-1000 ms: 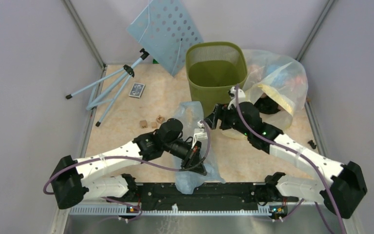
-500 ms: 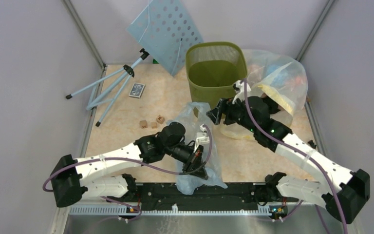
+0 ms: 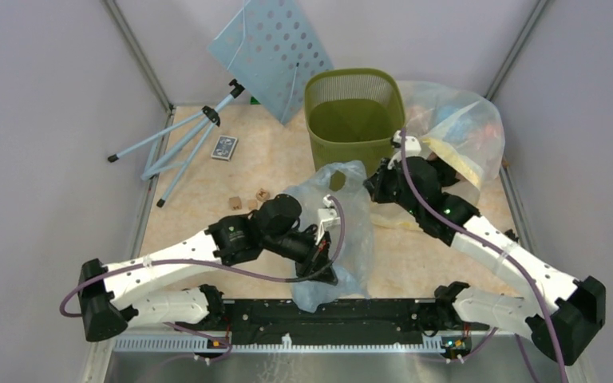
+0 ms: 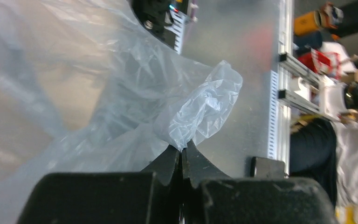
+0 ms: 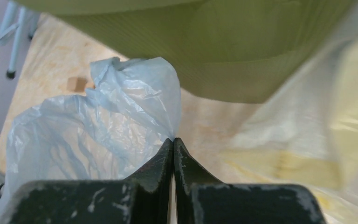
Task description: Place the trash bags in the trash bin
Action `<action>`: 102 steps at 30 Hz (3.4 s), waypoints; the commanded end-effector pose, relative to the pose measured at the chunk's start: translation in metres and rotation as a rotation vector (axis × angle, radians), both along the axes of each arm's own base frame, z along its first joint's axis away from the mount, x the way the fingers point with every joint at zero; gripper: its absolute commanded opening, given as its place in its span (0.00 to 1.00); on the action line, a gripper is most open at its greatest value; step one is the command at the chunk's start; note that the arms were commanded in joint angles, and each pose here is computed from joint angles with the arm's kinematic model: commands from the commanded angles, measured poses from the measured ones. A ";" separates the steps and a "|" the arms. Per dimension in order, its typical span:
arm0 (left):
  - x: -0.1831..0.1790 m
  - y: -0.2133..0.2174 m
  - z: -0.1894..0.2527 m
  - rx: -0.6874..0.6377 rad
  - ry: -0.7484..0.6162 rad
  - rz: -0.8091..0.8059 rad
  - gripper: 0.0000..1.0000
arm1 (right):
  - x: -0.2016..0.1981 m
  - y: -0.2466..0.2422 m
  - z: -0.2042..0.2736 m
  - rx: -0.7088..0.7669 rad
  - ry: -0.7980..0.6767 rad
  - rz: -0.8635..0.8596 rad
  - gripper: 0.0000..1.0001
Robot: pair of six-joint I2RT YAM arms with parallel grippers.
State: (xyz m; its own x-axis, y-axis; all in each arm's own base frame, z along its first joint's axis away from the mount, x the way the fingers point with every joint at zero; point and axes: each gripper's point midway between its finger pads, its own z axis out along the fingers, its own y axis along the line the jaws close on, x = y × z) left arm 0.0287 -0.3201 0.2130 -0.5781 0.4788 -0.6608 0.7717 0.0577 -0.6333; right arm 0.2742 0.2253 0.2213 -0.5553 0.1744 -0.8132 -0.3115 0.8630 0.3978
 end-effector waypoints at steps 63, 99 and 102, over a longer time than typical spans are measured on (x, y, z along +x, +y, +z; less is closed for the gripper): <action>0.124 0.000 0.131 -0.495 -0.960 0.002 0.00 | -0.152 0.120 -0.031 0.274 -0.142 0.842 0.00; 0.129 -0.056 0.306 -1.048 -0.876 0.087 0.00 | -0.182 0.125 -0.028 0.270 -0.356 1.022 0.00; 0.133 -0.055 0.346 -1.091 -0.903 0.114 0.00 | -0.178 0.121 -0.047 0.246 -0.304 0.982 0.00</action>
State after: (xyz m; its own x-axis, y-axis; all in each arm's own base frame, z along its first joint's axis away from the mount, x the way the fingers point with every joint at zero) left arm 0.1687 -0.3940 0.4683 0.1417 -0.3504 -0.9258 0.9714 -0.1308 0.1982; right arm 0.0981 0.3424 0.1716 -0.3241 -0.0757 -0.9430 -0.9435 0.0993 0.3163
